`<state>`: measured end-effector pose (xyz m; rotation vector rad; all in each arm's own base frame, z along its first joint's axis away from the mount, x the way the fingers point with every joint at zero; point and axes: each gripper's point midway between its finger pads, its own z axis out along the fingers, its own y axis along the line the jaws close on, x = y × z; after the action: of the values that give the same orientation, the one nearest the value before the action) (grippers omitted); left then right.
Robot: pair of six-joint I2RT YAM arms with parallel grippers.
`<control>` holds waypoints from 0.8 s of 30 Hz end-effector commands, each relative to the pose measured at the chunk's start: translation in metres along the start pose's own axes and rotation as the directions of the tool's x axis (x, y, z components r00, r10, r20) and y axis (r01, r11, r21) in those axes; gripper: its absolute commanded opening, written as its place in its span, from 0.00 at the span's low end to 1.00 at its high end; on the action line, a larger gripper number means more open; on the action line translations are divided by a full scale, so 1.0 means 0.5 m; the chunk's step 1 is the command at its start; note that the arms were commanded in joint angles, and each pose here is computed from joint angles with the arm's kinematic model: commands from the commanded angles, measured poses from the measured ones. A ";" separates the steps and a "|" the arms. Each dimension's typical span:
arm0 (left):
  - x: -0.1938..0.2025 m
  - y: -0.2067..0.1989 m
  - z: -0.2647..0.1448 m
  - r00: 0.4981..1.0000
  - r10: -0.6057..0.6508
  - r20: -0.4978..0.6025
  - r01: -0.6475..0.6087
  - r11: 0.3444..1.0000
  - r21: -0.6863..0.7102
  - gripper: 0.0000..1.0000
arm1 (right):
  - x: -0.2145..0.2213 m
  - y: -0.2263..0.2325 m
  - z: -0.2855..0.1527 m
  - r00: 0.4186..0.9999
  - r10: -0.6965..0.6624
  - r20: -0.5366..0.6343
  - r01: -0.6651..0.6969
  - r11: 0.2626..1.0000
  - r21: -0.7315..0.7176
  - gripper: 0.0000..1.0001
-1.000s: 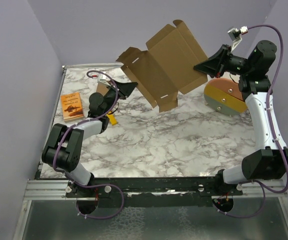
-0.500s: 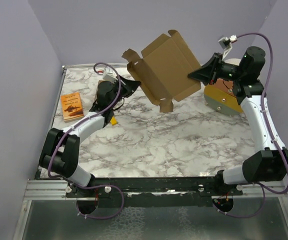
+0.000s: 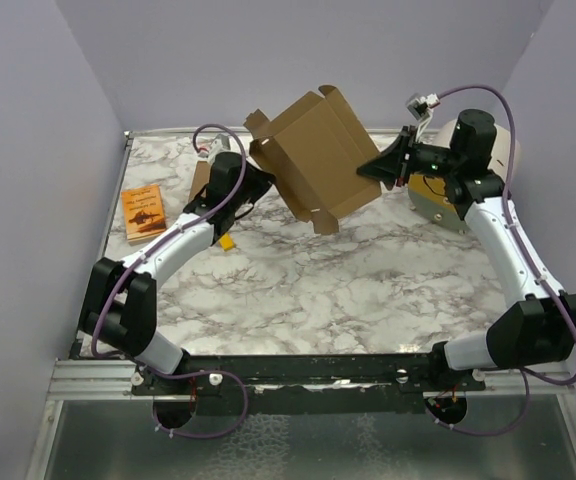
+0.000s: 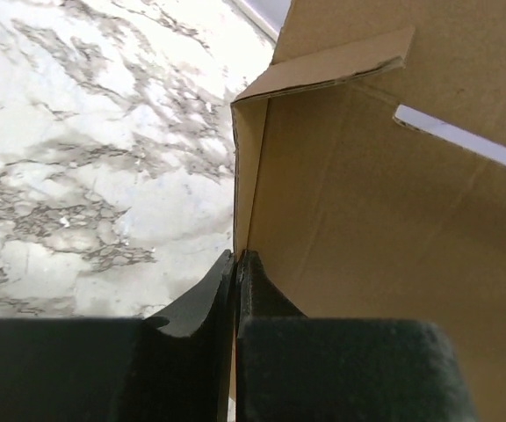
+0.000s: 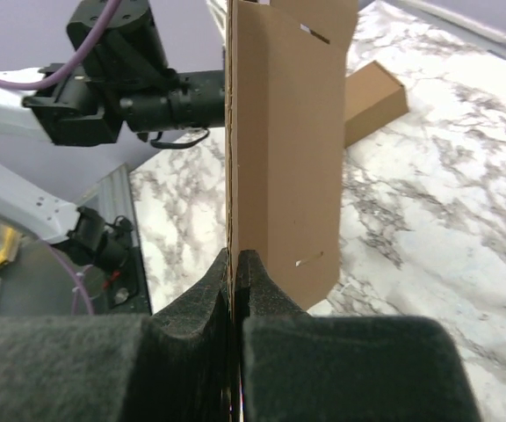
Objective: Fold the paper box
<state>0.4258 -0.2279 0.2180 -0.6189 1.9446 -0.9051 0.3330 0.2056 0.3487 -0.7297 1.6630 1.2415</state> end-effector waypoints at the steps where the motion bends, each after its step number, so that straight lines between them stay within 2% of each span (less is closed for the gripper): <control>1: -0.017 -0.038 -0.038 0.999 -0.001 0.037 0.000 0.999 0.049 0.00 | -0.036 -0.010 -0.015 0.992 -0.122 0.024 0.118 0.986 0.114 0.01; 3: -0.003 -0.011 -0.050 0.999 0.024 0.031 -0.026 0.999 0.041 0.11 | -0.061 -0.012 -0.031 0.988 -0.150 0.040 0.143 0.980 0.141 0.01; 6: 0.011 0.016 -0.079 0.996 0.077 0.043 -0.081 0.993 0.082 0.43 | -0.091 -0.020 -0.055 0.984 -0.166 0.061 0.154 0.974 0.165 0.01; 8: 0.017 0.032 -0.104 0.990 0.125 0.068 -0.135 0.978 0.159 0.60 | -0.103 -0.026 -0.068 0.983 -0.168 0.072 0.153 0.972 0.177 0.01; 9: 0.015 0.040 -0.119 0.987 0.136 0.087 -0.152 0.967 0.204 0.65 | -0.107 -0.027 -0.071 0.982 -0.176 0.074 0.160 0.970 0.181 0.01; 13: 0.017 0.053 -0.205 0.967 0.167 0.193 -0.236 0.871 0.431 0.78 | -0.112 -0.030 -0.074 0.980 -0.187 0.069 0.171 0.966 0.192 0.01; 16: 0.008 0.075 -0.241 0.957 0.137 0.257 -0.252 0.832 0.495 0.86 | -0.113 -0.031 -0.077 0.981 -0.184 0.068 0.168 0.967 0.193 0.01; 21: 0.004 0.074 -0.226 0.977 0.079 0.199 -0.183 0.792 0.582 0.86 | -0.107 -0.028 -0.075 0.987 -0.150 0.063 0.138 0.977 0.160 0.01; 24: 0.001 0.049 -0.220 0.983 0.044 0.177 -0.153 0.729 0.667 0.83 | -0.098 -0.021 -0.076 0.992 -0.116 0.057 0.108 0.986 0.129 0.01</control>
<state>0.3368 -0.1566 0.1797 -0.3209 1.5770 -1.1547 0.3562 0.1638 0.3819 -0.6730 1.6214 1.0174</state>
